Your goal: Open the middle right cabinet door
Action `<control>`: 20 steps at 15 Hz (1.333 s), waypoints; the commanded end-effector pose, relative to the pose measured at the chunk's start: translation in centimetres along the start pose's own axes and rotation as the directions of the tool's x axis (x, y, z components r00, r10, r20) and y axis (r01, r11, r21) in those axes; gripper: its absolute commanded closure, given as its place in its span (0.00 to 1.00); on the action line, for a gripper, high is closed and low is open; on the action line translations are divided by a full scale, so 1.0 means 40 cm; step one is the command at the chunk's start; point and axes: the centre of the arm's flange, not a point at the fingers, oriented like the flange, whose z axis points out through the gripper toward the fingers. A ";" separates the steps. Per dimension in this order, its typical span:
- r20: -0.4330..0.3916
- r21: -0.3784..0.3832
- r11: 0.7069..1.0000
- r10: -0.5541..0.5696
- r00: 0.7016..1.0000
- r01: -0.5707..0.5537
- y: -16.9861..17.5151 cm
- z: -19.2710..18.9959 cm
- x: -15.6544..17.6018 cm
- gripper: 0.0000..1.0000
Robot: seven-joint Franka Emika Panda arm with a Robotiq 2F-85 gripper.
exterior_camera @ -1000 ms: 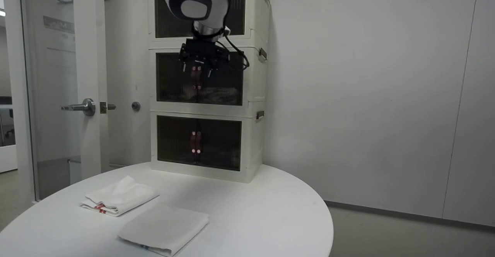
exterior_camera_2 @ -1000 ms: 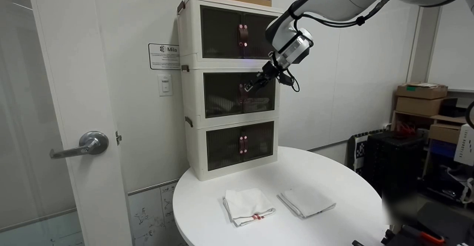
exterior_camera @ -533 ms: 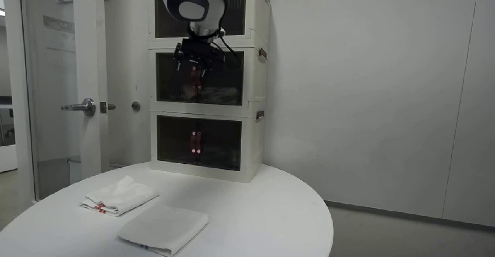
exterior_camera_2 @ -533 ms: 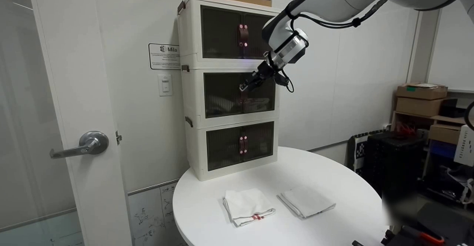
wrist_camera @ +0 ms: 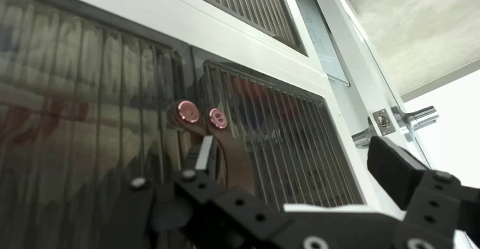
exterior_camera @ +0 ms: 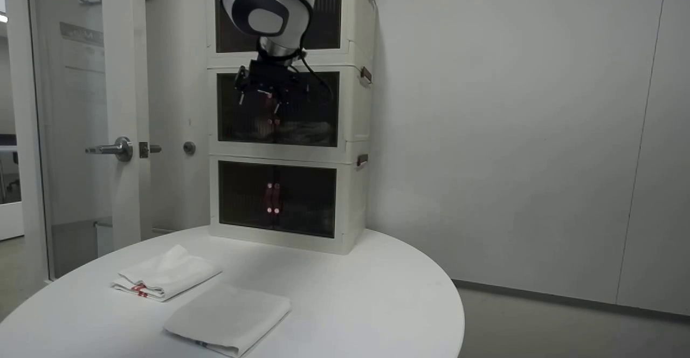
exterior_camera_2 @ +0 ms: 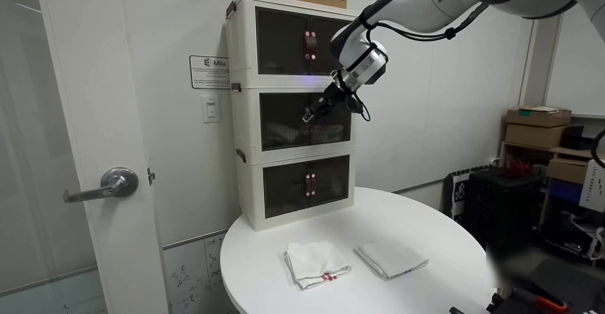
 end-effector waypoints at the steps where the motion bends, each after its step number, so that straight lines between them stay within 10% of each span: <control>1: 0.032 0.061 0.996 -0.063 0.998 0.060 -0.033 0.048 0.011 0.00; 13: 0.180 0.307 0.952 -0.075 0.981 0.017 -0.071 -0.062 -0.034 0.00; 20: 0.222 0.068 0.966 0.228 0.948 -0.249 -0.053 -0.189 -0.037 0.00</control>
